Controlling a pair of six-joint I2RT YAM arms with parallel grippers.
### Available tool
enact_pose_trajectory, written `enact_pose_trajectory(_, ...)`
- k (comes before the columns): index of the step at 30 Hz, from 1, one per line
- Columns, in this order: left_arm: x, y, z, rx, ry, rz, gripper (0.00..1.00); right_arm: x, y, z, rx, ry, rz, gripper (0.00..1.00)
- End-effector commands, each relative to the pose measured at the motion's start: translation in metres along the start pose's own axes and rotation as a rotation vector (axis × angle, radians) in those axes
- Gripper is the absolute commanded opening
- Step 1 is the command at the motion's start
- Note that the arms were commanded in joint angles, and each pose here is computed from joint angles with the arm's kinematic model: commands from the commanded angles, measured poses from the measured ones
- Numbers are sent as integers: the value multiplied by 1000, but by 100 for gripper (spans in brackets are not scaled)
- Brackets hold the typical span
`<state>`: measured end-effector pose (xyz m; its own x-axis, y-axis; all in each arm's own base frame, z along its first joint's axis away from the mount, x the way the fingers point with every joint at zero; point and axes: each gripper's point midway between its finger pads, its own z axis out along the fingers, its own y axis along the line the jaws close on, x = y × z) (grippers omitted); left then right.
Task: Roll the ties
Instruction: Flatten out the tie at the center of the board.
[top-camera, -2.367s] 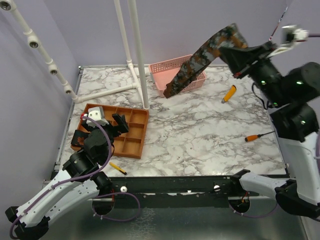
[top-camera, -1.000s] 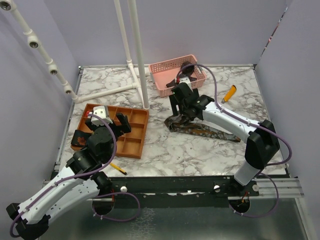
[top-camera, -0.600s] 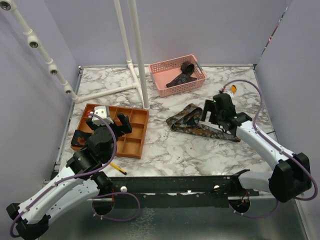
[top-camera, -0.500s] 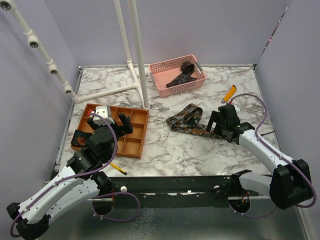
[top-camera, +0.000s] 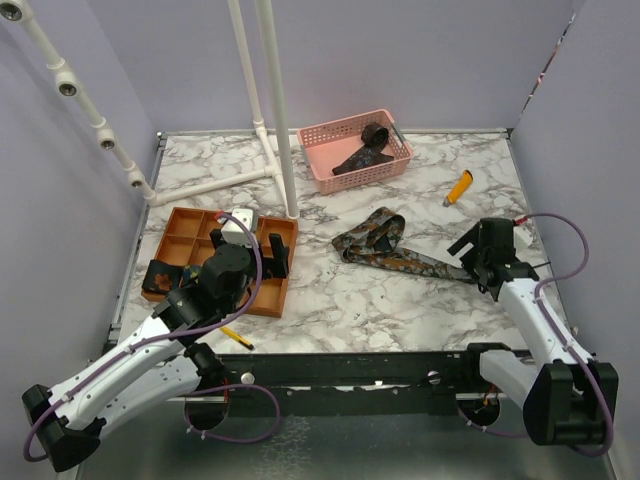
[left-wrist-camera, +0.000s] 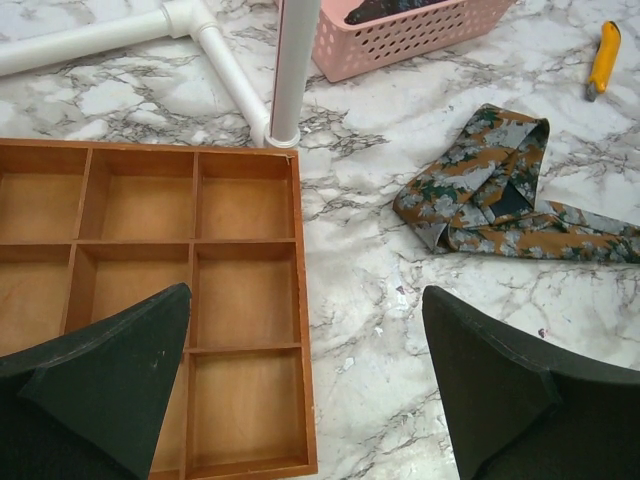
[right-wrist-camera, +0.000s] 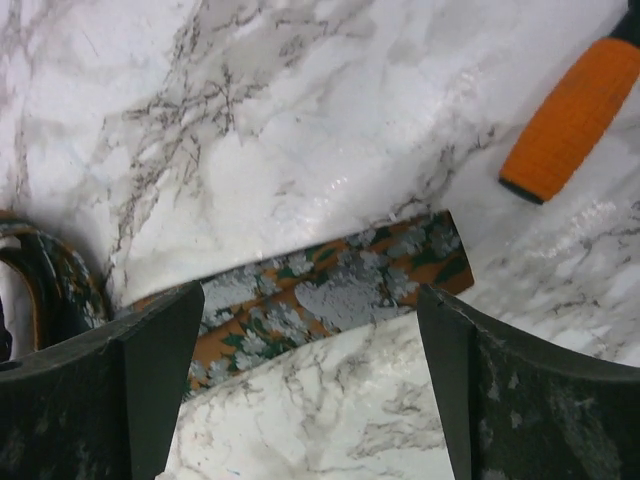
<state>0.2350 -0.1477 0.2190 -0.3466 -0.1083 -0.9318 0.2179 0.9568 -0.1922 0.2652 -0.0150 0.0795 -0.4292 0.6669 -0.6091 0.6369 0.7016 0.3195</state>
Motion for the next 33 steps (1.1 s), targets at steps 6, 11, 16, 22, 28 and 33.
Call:
enact_pose_trajectory(6,-14,-17,-11,109,-29,-12,99,-13,22,58,57,101,-21,74)
enact_pose_trajectory(11,-9,-31,-13,184,-5,-3,93,40,7,63,45,258,-26,61)
enact_pose_trajectory(16,0,-42,-10,229,36,14,91,96,2,30,-10,384,-46,58)
enact_pose_trajectory(22,14,-54,0,261,107,29,89,164,12,-29,-109,532,10,60)
enact_pose_trajectory(28,13,-47,3,221,92,44,89,205,49,-84,-299,621,30,64)
enact_pose_trajectory(33,11,-42,2,200,76,42,89,156,107,-96,-320,397,-333,78)
